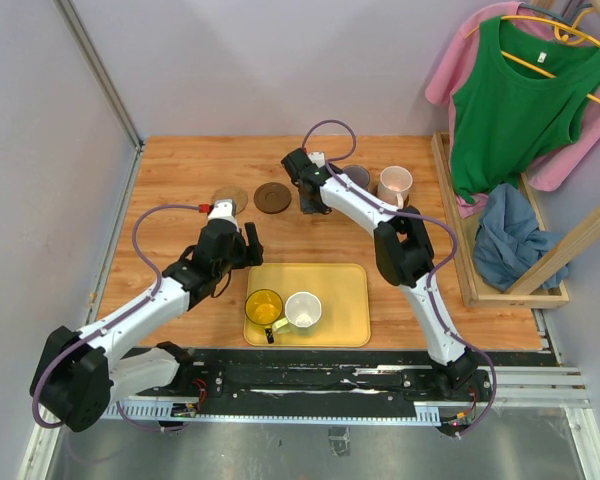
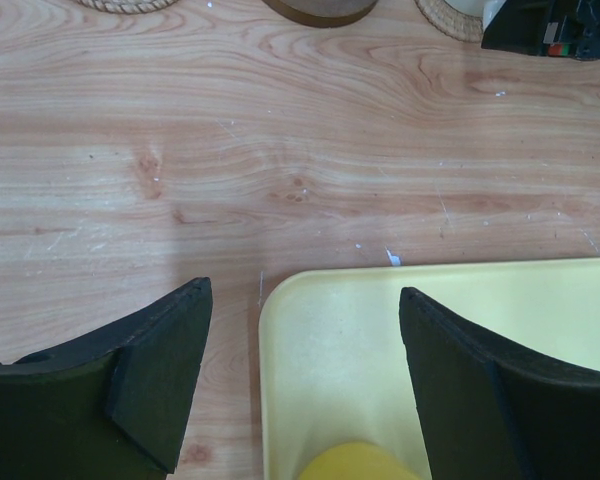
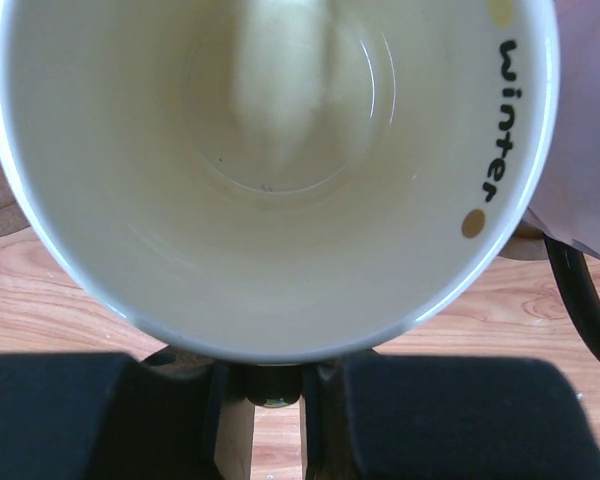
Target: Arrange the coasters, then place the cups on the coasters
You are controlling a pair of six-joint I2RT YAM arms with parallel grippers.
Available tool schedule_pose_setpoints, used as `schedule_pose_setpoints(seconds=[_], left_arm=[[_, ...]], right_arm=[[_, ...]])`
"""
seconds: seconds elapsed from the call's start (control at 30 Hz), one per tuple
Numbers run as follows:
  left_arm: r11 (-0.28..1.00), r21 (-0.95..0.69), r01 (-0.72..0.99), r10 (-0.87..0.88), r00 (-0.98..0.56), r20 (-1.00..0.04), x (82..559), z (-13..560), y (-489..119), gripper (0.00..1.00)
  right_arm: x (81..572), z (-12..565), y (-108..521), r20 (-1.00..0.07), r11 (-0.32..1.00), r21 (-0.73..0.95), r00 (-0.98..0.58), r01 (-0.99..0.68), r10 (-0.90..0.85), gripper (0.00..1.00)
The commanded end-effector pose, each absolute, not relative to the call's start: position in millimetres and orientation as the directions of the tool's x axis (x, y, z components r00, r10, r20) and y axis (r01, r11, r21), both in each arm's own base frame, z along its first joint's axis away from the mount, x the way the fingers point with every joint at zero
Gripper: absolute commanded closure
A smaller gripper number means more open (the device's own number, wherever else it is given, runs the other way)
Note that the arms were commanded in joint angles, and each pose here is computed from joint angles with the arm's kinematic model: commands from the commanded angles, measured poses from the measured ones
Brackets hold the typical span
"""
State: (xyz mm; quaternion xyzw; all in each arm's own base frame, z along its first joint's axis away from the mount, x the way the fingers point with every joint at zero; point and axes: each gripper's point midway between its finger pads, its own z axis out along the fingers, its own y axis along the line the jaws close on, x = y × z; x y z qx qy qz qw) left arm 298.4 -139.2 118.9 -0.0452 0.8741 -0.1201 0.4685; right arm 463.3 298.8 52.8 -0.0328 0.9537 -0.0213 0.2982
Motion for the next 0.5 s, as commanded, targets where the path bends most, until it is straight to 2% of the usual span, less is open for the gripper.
schedule_pose_setpoints(seconds=[0.0, 0.03, 0.17, 0.33, 0.47], left_arm=[[0.96, -0.276, 0.04, -0.215, -0.524, -0.824, 308, 132, -142, 0.21], [0.961, -0.275, 0.039, -0.214, -0.526, -0.823, 308, 131, -142, 0.21], [0.96, -0.279, 0.04, -0.217, -0.528, -0.821, 308, 130, -143, 0.21], [0.959, -0.281, 0.041, -0.219, -0.527, -0.821, 308, 131, -144, 0.21], [0.959, -0.282, 0.04, -0.219, -0.527, -0.821, 308, 130, -143, 0.21]], right_arm=[[478, 60, 298, -0.606, 1.0, -0.02, -0.795, -0.018, -0.027, 0.99], [477, 59, 299, -0.603, 1.0, -0.018, -0.797, -0.021, -0.027, 0.99], [475, 58, 300, -0.597, 1.0, -0.006, -0.802, -0.024, -0.023, 0.88], [472, 57, 300, -0.589, 1.0, -0.002, -0.808, -0.024, -0.021, 0.64], [467, 58, 298, -0.584, 1.0, -0.001, -0.812, -0.021, -0.018, 0.54]])
